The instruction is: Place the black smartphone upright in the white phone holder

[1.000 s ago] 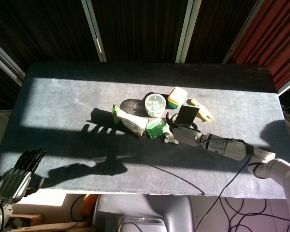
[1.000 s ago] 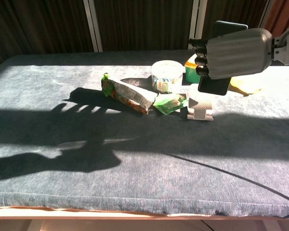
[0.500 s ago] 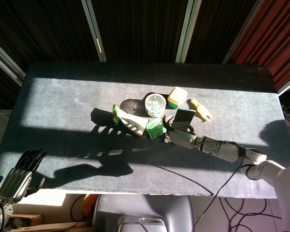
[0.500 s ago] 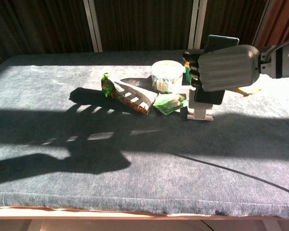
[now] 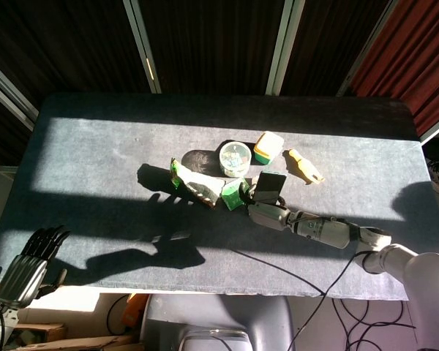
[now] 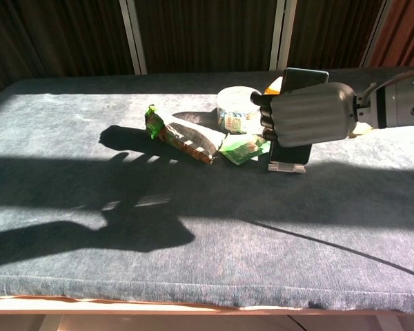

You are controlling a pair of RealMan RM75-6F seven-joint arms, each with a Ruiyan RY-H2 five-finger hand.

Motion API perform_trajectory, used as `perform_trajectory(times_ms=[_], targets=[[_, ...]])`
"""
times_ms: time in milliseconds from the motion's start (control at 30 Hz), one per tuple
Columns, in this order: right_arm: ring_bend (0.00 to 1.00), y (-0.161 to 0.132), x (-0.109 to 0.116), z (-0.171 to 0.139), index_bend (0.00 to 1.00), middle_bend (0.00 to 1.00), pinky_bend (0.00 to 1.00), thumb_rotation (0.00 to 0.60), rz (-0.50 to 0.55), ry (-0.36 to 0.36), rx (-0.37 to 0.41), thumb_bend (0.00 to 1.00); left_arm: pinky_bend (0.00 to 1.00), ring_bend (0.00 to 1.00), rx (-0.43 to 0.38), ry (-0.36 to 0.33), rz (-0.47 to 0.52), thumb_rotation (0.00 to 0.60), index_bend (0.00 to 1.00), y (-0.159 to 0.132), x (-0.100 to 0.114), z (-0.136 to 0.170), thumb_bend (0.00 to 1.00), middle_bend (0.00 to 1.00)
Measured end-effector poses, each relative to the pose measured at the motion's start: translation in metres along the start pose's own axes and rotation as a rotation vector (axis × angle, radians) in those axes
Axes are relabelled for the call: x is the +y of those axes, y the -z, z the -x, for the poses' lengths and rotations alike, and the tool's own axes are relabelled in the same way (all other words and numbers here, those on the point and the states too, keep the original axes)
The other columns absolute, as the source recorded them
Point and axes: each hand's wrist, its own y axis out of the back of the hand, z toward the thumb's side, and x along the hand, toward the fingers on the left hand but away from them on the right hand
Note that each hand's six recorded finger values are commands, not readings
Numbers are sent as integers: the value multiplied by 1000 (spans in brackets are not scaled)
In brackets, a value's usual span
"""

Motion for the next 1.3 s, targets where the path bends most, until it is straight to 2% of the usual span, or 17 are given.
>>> perform_trajectory(times_ms=[633,800,933,1300], targets=[[506,-11,3,6,939,674,372,600,12,-11,3,295,0,0,-1,-5,3,600,0,1,2,2,401,0],[493,-12,2,6,865,674,370,600,3,-17,6,295,0,0,0,-6,3,600,0,1,2,2,402,0],[479,-12,0,6,741,673,363,600,0,-24,3,295,0,0,1,-4,3,600,0,1,2,2,401,0],[427,-14,-3,4,540,627,332,600,-6,-55,-4,295,0,0,2,-8,1,600,0,1,2,3,401,0]])
